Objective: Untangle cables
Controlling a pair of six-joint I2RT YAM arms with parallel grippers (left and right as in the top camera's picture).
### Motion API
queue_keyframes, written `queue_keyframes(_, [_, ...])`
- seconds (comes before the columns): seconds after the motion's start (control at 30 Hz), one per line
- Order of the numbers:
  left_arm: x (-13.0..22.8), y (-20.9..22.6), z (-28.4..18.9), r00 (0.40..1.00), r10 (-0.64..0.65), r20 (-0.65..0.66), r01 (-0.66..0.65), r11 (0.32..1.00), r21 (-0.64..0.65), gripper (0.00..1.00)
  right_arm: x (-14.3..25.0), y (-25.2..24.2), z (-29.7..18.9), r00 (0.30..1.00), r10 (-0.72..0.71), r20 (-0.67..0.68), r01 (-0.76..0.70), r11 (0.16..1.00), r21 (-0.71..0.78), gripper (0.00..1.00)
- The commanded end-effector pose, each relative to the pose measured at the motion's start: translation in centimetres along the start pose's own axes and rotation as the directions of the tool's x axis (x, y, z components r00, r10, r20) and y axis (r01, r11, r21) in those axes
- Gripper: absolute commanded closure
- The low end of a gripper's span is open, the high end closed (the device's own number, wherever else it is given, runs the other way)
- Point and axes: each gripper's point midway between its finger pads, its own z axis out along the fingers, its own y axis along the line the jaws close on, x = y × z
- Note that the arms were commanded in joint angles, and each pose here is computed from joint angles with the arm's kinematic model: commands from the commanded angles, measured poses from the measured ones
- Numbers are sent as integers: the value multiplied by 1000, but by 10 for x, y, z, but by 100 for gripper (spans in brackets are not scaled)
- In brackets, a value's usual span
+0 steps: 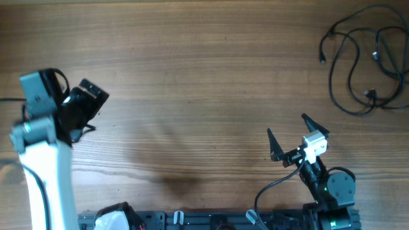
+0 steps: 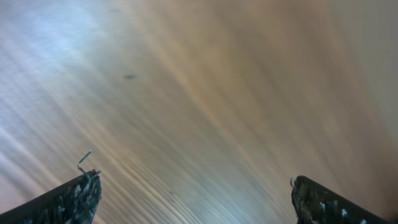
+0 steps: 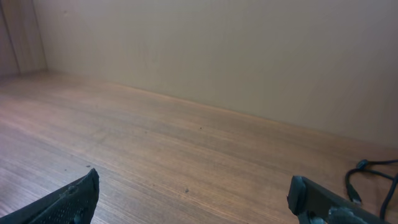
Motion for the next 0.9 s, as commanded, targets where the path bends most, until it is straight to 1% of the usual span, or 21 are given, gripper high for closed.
queue_keyframes(0.0, [16, -34, -37, 955, 176, 238, -228, 951, 209, 0, -3, 0, -1, 1000, 10, 16, -10, 1000, -4, 0])
queue_keyframes(0.07, [28, -34, -47, 925, 179, 335, -282, 915, 287, 0, -3, 0, -1, 1000, 10, 16, -10, 1000, -4, 0])
queue_keyframes(0.1, [36, -33, -52, 901, 164, 401, -314, 886, 342, 0, -3, 0, -1, 1000, 10, 16, -10, 1000, -4, 0])
queue_keyframes(0.13, [39, -32, -54, 883, 162, 440, -340, 868, 363, 0, -3, 0, -1, 1000, 10, 16, -10, 1000, -4, 0])
queue_keyframes(0.17, [45, -35, -54, 842, 177, 509, -408, 827, 387, 0, -3, 0, -1, 1000, 10, 16, -10, 1000, -4, 1])
queue_keyframes(0.23, [52, -35, -53, 794, 154, 587, -463, 780, 421, 0, -3, 0, -1, 1000, 10, 16, -10, 1000, -4, 0])
queue_keyframes(0.37, [64, -28, -43, 715, 81, 695, -529, 712, 461, 0, -3, 0, -1, 1000, 10, 16, -10, 1000, -4, 0])
queue_keyframes(0.4, [68, -27, -40, 687, 93, 721, -563, 695, 447, 0, -3, 0, -1, 1000, 10, 16, -10, 1000, -4, 0])
queue_keyframes(0.47, [78, -24, -32, 661, 126, 739, -605, 673, 426, 0, -3, 0, -1, 1000, 10, 16, -10, 1000, -4, 0])
queue_keyframes(0.6, [86, -15, -23, 667, 132, 733, -601, 677, 424, 0, -3, 0, -1, 1000, 10, 16, -10, 1000, -4, 0])
queue_keyframes(0.73, [101, 2, 7, 730, 210, 651, -564, 723, 400, 0, -3, 0, -1, 1000, 10, 16, -10, 1000, -4, 0])
queue_keyframes(0.87, [100, 5, 10, 732, 211, 648, -556, 734, 389, 0, -3, 0, -1, 1000, 10, 16, -10, 1000, -4, 0])
